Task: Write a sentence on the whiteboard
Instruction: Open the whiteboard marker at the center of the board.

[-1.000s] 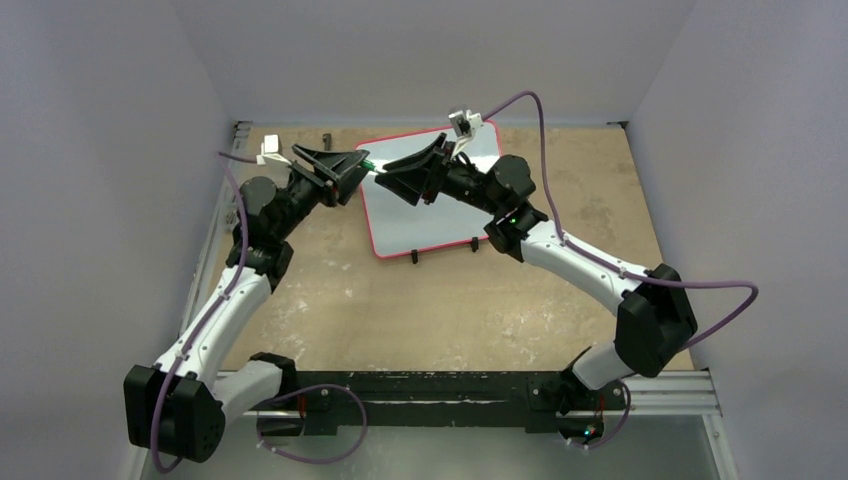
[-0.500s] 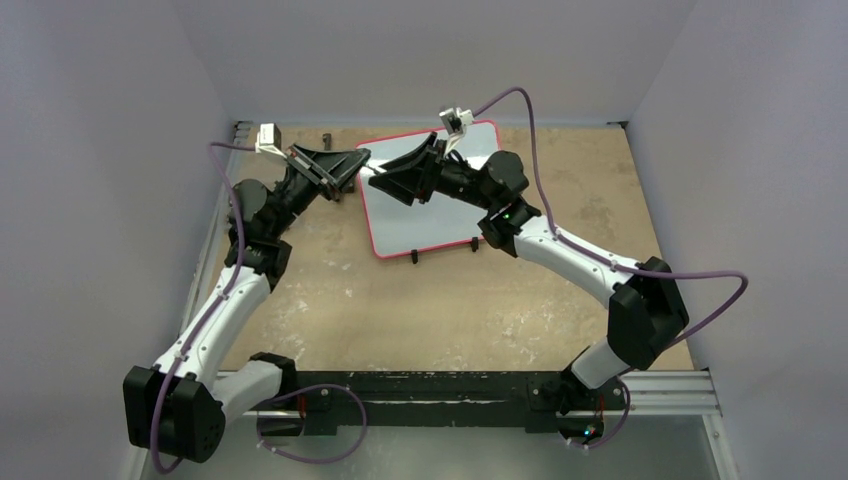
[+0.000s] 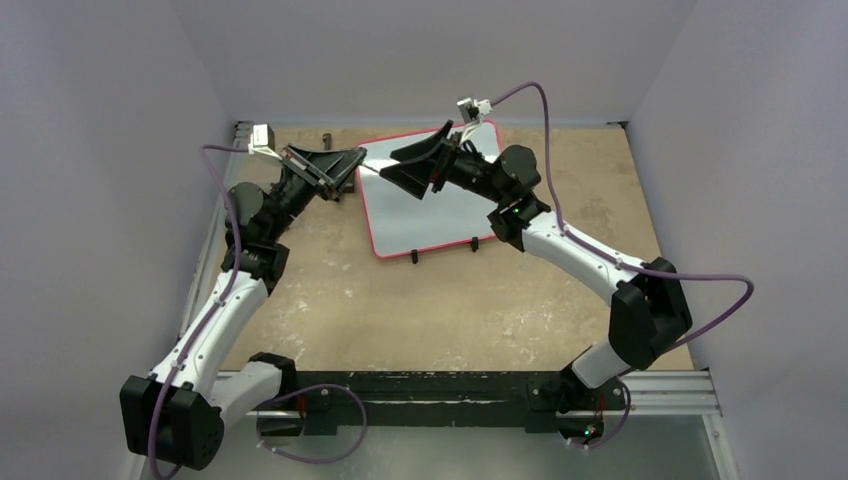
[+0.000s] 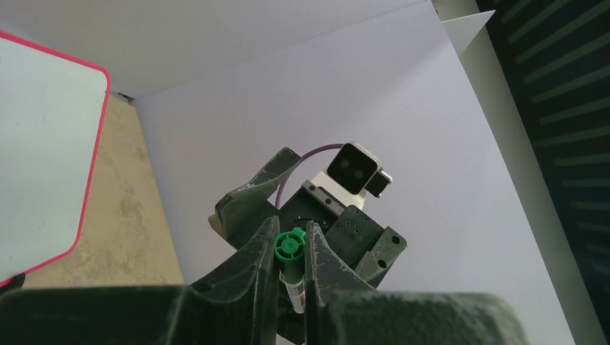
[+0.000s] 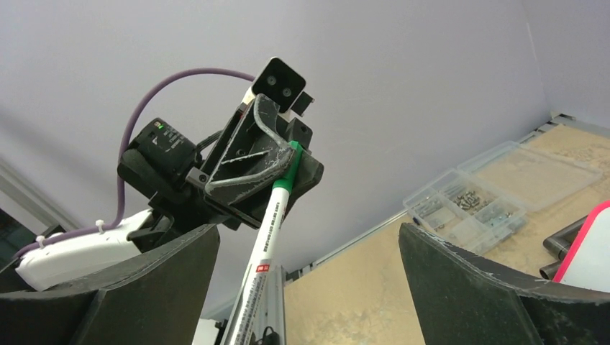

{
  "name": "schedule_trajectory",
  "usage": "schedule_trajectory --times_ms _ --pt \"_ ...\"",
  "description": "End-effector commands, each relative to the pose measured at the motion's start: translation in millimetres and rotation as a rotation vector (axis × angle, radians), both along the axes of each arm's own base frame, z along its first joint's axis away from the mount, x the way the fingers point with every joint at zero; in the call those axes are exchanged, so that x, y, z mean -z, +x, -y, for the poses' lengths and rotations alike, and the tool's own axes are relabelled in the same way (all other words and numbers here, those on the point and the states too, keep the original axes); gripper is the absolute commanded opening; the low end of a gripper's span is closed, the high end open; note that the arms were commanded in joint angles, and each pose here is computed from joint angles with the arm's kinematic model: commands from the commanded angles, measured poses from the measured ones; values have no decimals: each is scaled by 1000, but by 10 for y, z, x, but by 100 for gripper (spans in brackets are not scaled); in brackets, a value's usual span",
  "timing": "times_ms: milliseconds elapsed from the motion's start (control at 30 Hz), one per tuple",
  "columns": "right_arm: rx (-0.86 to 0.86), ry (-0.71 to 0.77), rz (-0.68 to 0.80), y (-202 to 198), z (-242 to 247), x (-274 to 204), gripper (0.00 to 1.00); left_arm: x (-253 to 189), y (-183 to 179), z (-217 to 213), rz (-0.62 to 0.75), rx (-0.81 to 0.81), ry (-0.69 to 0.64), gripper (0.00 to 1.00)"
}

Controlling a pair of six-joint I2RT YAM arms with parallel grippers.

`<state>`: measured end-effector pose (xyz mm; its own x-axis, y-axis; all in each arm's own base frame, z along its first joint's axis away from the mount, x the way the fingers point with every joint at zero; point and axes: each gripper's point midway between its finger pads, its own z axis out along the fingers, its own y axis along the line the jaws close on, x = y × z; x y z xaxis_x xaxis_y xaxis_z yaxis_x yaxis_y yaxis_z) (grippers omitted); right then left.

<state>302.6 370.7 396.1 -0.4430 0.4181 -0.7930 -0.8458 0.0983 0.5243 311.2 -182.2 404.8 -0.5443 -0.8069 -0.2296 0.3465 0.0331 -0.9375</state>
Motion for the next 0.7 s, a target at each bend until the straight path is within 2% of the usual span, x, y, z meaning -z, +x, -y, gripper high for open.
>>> schedule_trajectory --times_ms 0,133,200,400,667 --pt "-21 67 44 -161 81 -298 90 -316 -43 -86 106 -53 -5 0" --pt "-42 94 41 -175 70 -336 65 -366 -23 -116 121 -79 -1 0" --pt "-45 98 35 -166 62 -347 59 -387 -11 -128 127 -88 -6 0" --pt "-57 102 14 -134 25 -322 49 -460 44 -150 141 -108 -32 0" --pt "-62 120 -7 -77 -43 -322 45 -446 107 -131 141 -137 -34 0"
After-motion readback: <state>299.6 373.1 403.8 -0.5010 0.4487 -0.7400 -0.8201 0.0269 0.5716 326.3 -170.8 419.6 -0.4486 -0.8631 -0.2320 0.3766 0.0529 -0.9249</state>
